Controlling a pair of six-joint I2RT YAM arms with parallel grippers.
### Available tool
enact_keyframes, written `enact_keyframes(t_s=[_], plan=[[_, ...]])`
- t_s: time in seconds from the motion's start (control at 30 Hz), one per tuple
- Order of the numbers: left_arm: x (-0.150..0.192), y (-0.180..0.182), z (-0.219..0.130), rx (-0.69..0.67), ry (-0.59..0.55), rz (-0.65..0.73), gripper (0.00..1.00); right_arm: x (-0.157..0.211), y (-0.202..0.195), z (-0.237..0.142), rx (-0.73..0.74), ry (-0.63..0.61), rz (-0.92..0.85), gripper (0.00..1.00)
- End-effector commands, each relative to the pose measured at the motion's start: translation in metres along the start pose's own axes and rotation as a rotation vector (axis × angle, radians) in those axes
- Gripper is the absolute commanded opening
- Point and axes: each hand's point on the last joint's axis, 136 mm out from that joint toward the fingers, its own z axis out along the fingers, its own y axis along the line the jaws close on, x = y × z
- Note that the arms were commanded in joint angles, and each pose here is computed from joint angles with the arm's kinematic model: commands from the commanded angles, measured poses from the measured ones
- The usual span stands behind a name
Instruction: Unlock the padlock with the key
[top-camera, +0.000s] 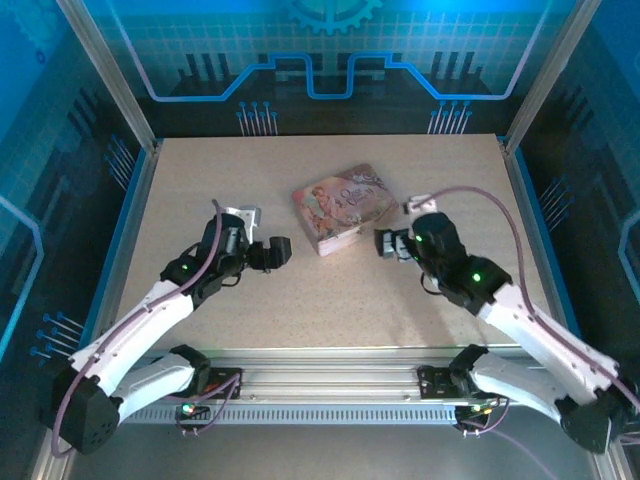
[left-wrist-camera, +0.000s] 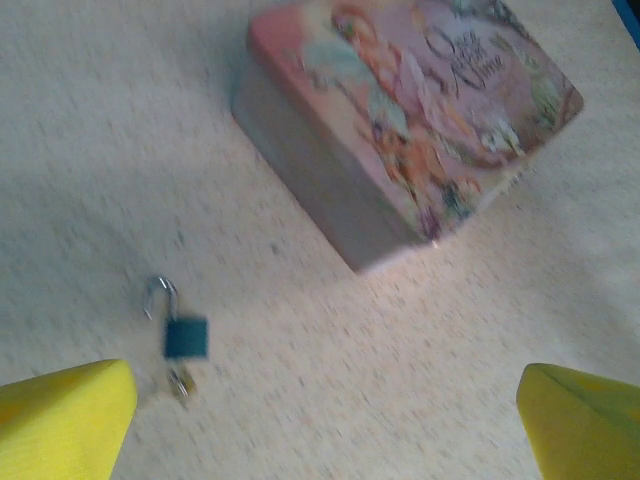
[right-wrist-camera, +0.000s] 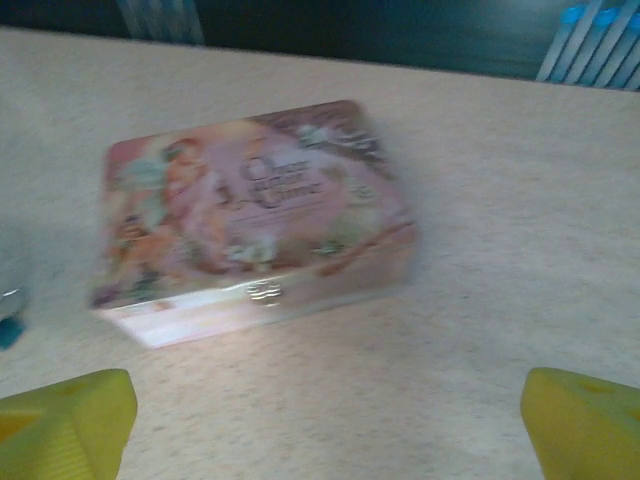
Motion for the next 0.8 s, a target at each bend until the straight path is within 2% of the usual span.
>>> enact_keyframes(t_s=[0.0, 0.1, 0.2, 0.37, 0.53, 0.6, 0.77], plan=[[-0.030, 0.013, 0.005, -0.103, -0.167, 0.245, 0.99, 0.007, -0.052, -0.005, 0.167, -0.144, 0.096, 1.00], [-0.040, 0.026, 0.008, -0.190, -0.229, 0.368, 0.99, 0.029, -0.091, -0.004, 0.270, -0.218, 0.192, 1.00], [-0.047, 0.046, 0.015, -0.300, -0.272, 0.424, 0.99, 0.055, -0.117, 0.006, 0.337, -0.203, 0.225, 1.00], [-0.046, 0.086, 0.032, -0.349, -0.330, 0.351, 0.99, 0.073, -0.133, 0.025, 0.368, -0.162, 0.119, 1.00], [-0.038, 0.115, 0.040, -0.310, -0.420, 0.233, 0.99, 0.087, -0.153, 0.043, 0.349, -0.135, 0.185, 1.00], [-0.030, 0.120, 0.043, -0.322, -0.410, 0.247, 0.99, 0.096, -0.159, 0.054, 0.334, -0.114, 0.227, 1.00], [-0.025, 0.133, 0.041, -0.357, -0.490, 0.256, 0.99, 0.096, -0.157, 0.075, 0.321, -0.129, 0.210, 1.00]])
